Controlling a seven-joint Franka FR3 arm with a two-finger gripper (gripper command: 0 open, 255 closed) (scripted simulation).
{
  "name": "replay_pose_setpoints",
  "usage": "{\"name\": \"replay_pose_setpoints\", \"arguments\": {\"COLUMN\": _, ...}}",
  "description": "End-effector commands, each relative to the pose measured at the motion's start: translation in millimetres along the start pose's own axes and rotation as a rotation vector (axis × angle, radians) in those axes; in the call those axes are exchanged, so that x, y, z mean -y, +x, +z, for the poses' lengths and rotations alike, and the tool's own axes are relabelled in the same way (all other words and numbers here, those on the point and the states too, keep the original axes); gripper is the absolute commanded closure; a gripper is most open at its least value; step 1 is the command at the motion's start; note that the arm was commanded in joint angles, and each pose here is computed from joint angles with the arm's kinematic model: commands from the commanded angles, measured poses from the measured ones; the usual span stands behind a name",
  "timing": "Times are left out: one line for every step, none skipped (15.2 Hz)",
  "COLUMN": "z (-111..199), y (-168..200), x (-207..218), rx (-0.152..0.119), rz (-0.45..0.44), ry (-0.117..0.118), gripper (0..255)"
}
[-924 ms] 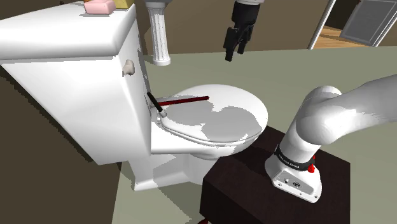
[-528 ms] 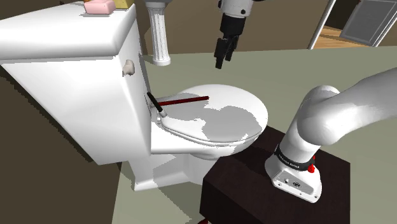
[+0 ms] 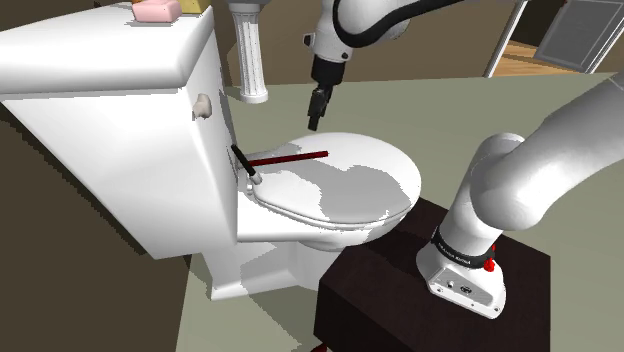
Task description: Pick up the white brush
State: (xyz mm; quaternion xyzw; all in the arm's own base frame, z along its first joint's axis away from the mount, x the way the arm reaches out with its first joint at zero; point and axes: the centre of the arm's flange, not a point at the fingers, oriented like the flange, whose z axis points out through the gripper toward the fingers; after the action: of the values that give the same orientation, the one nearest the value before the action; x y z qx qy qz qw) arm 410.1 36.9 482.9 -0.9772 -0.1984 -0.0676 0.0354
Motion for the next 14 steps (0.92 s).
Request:
{"name": "replay_pose_setpoints", "arguments": {"z": 18, "y": 15, "x": 2, "rx": -0.015, "rz": -0.068, "ry": 0.015, "gripper": 0}}
{"name": "replay_pose_setpoints", "arguments": {"z": 28, "y": 23, "x": 3, "rx": -0.021, "rz": -0.101, "ry": 0.023, "gripper": 0}}
{"name": "replay_pose_setpoints", "arguments": {"z": 37, "y": 31, "x": 5, "rx": -0.027, "rz": -0.133, "ry": 0.031, "gripper": 0}}
{"name": "replay_pose_setpoints", "arguments": {"z": 47, "y": 39, "x": 6, "rx": -0.033, "rz": -0.166, "ry": 0.039, "gripper": 0}}
{"name": "replay_pose_setpoints", "arguments": {"z": 56, "y": 47, "x": 8, "rx": -0.039, "rz": -0.199, "ry": 0.047, "gripper": 0}}
{"name": "replay_pose_setpoints", "arguments": {"z": 65, "y": 55, "x": 11, "rx": -0.045, "rz": -0.231, "ry": 0.055, "gripper": 0}}
{"name": "replay_pose_setpoints", "arguments": {"z": 75, "y": 63, "x": 13, "rx": -0.051, "rz": -0.264, "ry": 0.063, "gripper": 0}}
{"name": "replay_pose_setpoints", "arguments": {"z": 84, "y": 71, "x": 16, "rx": -0.057, "rz": -0.296, "ry": 0.071, "gripper": 0}}
{"name": "replay_pose_setpoints", "arguments": {"z": 93, "y": 79, "x": 20, "rx": -0.062, "rz": -0.329, "ry": 0.079, "gripper": 0}}
{"name": "replay_pose_setpoints", "arguments": {"z": 102, "y": 87, "x": 23, "rx": -0.068, "rz": -0.361, "ry": 0.087, "gripper": 0}}
{"name": "replay_pose_setpoints", "arguments": {"z": 111, "y": 94, "x": 27, "rx": -0.074, "rz": -0.394, "ry": 0.095, "gripper": 0}}
{"name": "replay_pose_setpoints", "arguments": {"z": 120, "y": 102, "x": 31, "rx": -0.080, "rz": -0.427, "ry": 0.103, "gripper": 0}}
{"name": "replay_pose_setpoints", "arguments": {"z": 129, "y": 110, "x": 36, "rx": -0.086, "rz": -0.459, "ry": 0.111, "gripper": 0}}
{"name": "replay_pose_setpoints", "arguments": {"z": 137, "y": 117, "x": 41, "rx": -0.092, "rz": -0.492, "ry": 0.119, "gripper": 0}}
